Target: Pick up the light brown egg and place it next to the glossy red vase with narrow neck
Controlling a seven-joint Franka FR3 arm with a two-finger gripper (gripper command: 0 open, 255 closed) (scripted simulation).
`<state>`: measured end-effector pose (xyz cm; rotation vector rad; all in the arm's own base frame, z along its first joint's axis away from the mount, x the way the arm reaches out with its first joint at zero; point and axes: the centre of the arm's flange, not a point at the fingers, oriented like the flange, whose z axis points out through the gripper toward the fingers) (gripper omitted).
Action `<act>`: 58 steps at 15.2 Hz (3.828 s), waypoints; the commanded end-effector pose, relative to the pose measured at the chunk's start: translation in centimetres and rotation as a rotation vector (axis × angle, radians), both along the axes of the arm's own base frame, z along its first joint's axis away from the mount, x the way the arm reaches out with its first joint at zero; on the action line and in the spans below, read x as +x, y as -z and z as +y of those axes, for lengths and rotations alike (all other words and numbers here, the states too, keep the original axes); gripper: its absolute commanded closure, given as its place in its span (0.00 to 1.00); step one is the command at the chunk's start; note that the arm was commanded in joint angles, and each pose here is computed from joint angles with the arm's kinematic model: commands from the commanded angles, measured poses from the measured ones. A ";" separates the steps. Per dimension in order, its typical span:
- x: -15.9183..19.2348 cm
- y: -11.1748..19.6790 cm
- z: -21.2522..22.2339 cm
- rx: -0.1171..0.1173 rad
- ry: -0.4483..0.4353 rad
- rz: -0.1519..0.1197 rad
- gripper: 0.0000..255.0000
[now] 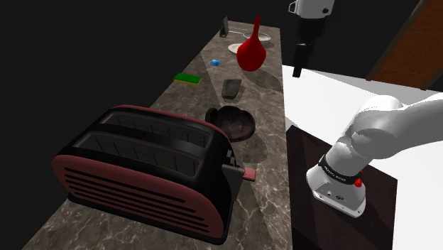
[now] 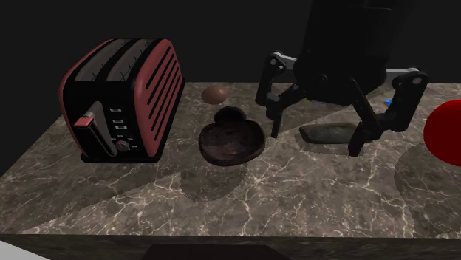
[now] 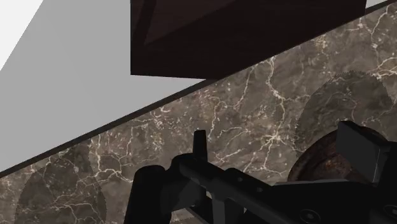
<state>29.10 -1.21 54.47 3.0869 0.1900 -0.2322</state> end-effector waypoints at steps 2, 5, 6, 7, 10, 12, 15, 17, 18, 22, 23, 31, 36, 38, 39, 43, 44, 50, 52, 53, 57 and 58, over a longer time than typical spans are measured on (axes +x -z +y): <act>0.4 0.7 0.9 0.008 0.020 -0.005 0.00; 1.7 2.6 3.5 0.031 0.081 -0.020 0.00; 2.1 3.2 4.4 0.039 0.101 -0.025 0.00; 2.6 3.8 5.2 0.046 0.121 -0.030 0.00; 4.2 5.6 7.8 0.069 0.182 -0.045 0.00; 5.3 6.8 9.4 0.085 0.222 -0.055 0.00; 7.2 8.4 11.9 0.108 0.283 -0.071 0.00; 8.6 9.5 13.4 0.123 0.324 -0.081 0.00; 9.3 10.0 14.2 0.131 0.344 -0.086 0.00; 12.3 11.9 17.2 0.162 0.425 -0.106 0.00; 13.0 12.4 17.9 0.170 0.445 -0.111 0.00; 19.9 15.8 23.2 0.231 0.607 -0.151 0.00; 24.7 17.6 26.0 0.270 0.708 -0.176 0.00; 26.7 18.3 27.0 0.285 0.748 -0.187 0.00; 26.8 18.3 27.0 0.286 0.750 -0.187 0.00; 27.0 20.3 27.5 0.286 0.750 -0.187 0.00; 27.1 20.8 27.7 0.286 0.750 -0.187 0.00; 27.3 22.1 28.0 0.286 0.750 -0.187 0.00; 27.3 22.1 28.0 0.286 0.750 -0.187 0.00; 27.3 22.1 28.0 0.286 0.750 -0.187 0.00; 27.3 22.1 28.0 0.286 0.750 -0.187 1.00; 27.3 22.1 28.0 0.286 0.750 -0.187 1.00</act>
